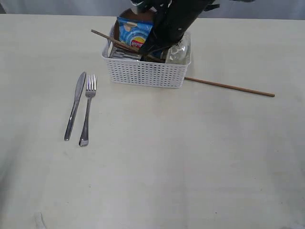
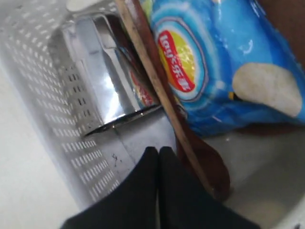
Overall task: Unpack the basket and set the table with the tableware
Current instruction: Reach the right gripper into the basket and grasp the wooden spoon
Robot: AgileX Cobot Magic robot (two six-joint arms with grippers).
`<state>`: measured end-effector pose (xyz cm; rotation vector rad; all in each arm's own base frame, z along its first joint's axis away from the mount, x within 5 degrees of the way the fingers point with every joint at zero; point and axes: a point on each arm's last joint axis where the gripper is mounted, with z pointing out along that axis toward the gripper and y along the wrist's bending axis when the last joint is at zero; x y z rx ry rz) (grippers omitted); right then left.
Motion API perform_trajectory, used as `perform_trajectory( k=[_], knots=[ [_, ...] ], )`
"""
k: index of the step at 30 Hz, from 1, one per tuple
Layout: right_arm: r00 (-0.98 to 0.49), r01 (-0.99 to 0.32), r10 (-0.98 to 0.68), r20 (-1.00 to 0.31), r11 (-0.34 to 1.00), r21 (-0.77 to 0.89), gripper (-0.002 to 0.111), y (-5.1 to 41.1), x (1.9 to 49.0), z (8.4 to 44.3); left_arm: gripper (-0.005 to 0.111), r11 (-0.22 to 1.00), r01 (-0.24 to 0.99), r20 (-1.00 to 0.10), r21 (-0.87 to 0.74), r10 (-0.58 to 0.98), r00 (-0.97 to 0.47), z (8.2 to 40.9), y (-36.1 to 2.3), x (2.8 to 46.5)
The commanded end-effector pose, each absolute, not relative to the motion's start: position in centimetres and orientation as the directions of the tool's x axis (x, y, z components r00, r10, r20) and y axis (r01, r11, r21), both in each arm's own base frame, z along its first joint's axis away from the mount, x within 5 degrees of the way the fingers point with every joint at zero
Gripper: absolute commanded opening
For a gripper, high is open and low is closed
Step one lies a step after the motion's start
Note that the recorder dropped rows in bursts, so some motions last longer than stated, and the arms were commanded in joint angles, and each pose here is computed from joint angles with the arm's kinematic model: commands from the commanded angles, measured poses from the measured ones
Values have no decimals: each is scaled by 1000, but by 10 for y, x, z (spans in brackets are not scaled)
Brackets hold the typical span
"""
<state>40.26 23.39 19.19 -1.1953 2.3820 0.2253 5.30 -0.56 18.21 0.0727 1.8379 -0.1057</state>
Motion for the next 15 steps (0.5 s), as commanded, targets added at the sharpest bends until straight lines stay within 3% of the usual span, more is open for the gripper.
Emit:
perform_trajectory(
  k=[1,8,15],
  knots=[
    [-590,-728,-713,-379,673,-131,-1,218,405,188,0,994,102,-967,-30,-3,-256,182,-5,53],
    [-667,-679,-709,-228,705,-204,-1,201,400,189,0,994,102,-967,-30,-3,-256,182,-5,53],
    [-722,-619,-663,-198,747,-242,-1,192,395,203,0,994,102,-967,-30,-3,-256,182,-5,53]
  ],
)
